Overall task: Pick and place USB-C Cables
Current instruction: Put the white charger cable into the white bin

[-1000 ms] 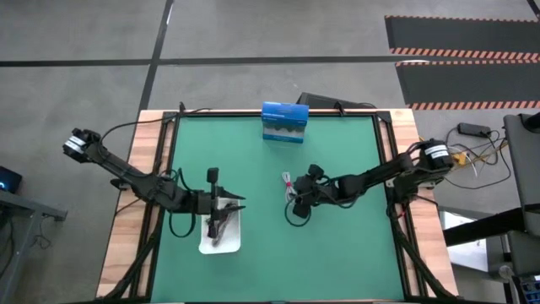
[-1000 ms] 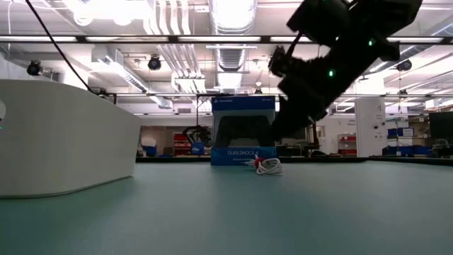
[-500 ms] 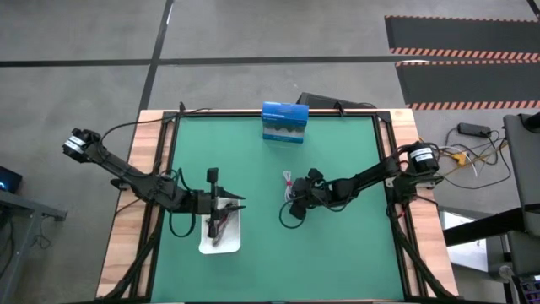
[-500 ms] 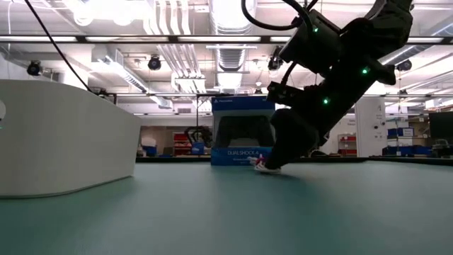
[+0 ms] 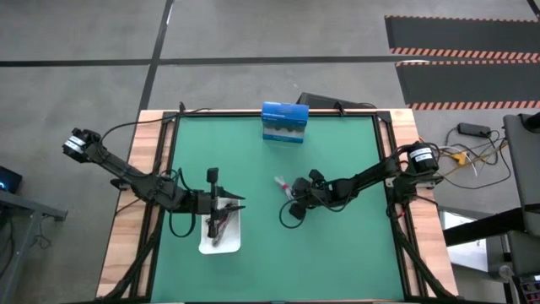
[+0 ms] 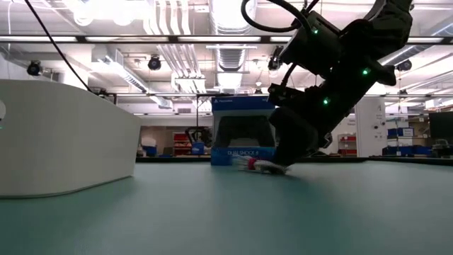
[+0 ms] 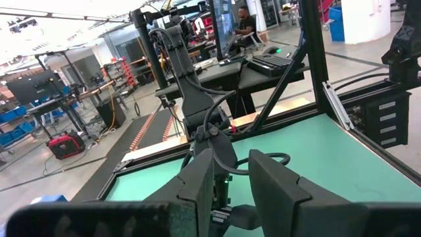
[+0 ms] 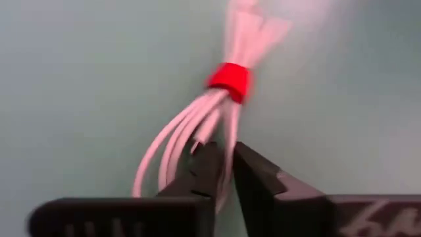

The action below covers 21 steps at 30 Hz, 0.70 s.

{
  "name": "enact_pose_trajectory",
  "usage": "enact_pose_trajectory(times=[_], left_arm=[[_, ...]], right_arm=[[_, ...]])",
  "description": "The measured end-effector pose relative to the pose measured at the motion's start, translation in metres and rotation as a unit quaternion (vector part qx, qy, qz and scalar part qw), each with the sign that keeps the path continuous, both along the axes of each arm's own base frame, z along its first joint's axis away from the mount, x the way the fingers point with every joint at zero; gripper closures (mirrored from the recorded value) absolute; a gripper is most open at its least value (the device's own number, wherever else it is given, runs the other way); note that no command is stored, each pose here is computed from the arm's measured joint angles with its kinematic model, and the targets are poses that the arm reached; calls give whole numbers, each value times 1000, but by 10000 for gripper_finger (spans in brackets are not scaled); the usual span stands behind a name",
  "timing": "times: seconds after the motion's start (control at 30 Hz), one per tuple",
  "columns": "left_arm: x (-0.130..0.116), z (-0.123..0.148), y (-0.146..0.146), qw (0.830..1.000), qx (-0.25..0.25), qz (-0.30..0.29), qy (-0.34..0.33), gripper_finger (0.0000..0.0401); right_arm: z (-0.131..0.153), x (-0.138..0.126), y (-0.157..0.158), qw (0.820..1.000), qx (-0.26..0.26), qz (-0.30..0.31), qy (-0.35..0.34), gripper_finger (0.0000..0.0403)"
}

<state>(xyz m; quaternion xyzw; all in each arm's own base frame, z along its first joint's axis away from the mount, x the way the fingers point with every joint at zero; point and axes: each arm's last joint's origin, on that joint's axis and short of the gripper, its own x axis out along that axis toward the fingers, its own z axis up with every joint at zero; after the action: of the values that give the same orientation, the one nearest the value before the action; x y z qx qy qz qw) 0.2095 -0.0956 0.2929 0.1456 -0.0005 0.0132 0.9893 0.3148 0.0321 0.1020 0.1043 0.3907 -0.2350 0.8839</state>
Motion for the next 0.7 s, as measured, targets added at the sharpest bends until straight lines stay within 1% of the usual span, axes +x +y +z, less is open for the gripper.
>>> enact_pose_trajectory(times=[0.03,0.1,0.23,0.33,0.53,0.57,0.7], left_arm=[[0,0,0,1000,0,0,0,320],[0,0,0,1000,-1,0,0,320],[0,0,0,1000,-1,0,0,320],[0,0,0,1000,-2,0,0,320],[0,-1,0,1000,-5,0,1,320],[0,-1,0,1000,-11,0,2,320],[-1,-5,0,1000,-10,0,7,320]], right_arm=[[0,0,0,1000,0,0,0,378],[1,0,0,1000,1,0,-1,389],[5,-2,2,1000,2,6,-2,393],[13,-3,7,1000,1,19,-12,393],[37,-6,22,997,-6,64,-50,394],[42,-7,25,996,-6,71,-61,394],[57,-7,38,989,-15,104,-103,394]])
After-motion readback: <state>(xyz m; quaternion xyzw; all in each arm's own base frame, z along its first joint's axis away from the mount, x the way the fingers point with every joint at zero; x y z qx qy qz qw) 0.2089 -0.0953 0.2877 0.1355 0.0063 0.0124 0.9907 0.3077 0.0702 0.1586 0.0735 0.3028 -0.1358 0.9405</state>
